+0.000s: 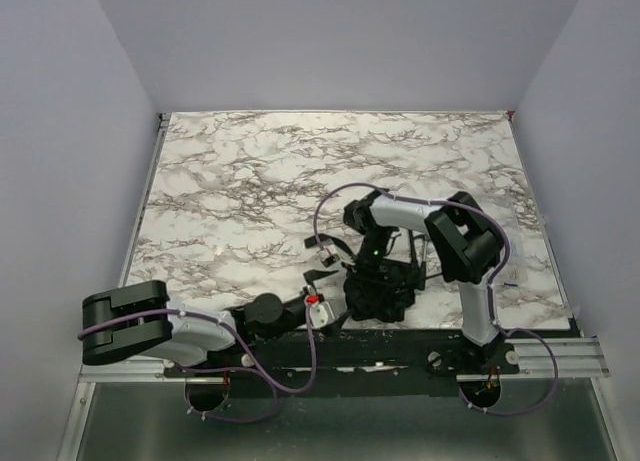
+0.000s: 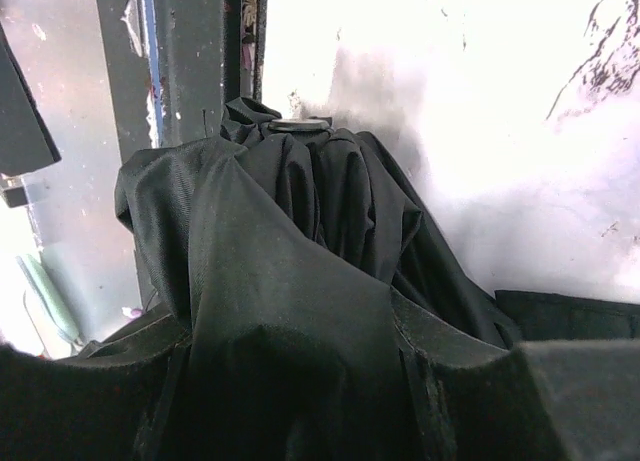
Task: Put away the umbrella
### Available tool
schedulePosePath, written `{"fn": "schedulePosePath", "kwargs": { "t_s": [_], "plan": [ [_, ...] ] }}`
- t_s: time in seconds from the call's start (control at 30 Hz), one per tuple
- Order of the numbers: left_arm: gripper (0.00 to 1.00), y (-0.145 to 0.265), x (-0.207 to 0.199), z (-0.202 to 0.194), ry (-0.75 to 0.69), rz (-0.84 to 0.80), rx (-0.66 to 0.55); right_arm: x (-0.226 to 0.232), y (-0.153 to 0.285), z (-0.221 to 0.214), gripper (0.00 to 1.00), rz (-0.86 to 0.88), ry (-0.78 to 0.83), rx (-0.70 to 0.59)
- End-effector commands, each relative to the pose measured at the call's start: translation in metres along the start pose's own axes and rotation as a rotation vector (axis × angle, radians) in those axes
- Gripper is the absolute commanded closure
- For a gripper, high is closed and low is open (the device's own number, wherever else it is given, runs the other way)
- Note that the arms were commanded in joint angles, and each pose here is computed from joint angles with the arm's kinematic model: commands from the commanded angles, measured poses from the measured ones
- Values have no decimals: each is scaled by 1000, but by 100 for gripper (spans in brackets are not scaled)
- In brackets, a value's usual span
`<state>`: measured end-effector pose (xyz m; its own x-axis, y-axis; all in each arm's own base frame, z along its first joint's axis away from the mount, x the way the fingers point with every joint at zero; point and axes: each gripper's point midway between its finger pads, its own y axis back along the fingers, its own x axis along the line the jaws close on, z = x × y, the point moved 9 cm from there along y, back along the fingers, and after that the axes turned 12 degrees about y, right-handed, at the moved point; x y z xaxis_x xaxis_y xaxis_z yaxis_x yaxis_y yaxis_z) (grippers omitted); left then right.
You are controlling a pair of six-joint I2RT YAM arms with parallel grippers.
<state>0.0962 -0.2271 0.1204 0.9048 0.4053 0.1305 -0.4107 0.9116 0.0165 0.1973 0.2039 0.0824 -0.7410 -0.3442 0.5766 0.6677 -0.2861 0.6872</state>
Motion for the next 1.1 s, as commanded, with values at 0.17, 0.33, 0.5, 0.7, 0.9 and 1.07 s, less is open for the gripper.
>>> {"fn": "schedulePosePath", "kwargs": {
  "t_s": [0.17,0.33,0.5,0.7,0.9,1.07],
  "plan": [
    [3,-13,-26,-23,-99,-94,207,-71,-23,-25,51,-301,193,176],
    [1,-30,-27,-27,-154,-47,214,-67,-27,-28,48,-288,192,171],
    [1,-43,-33,-30,-160,-36,189,-65,-28,-29,47,-283,186,164],
    [5,-58,-36,-49,-211,29,328,-65,-29,-25,44,-258,180,133],
    [52,-53,-38,-76,-121,122,492,-62,-13,-17,40,-269,185,71],
    [87,-42,-41,-91,-51,125,572,-62,26,0,35,-333,215,-16]
  ]
}}
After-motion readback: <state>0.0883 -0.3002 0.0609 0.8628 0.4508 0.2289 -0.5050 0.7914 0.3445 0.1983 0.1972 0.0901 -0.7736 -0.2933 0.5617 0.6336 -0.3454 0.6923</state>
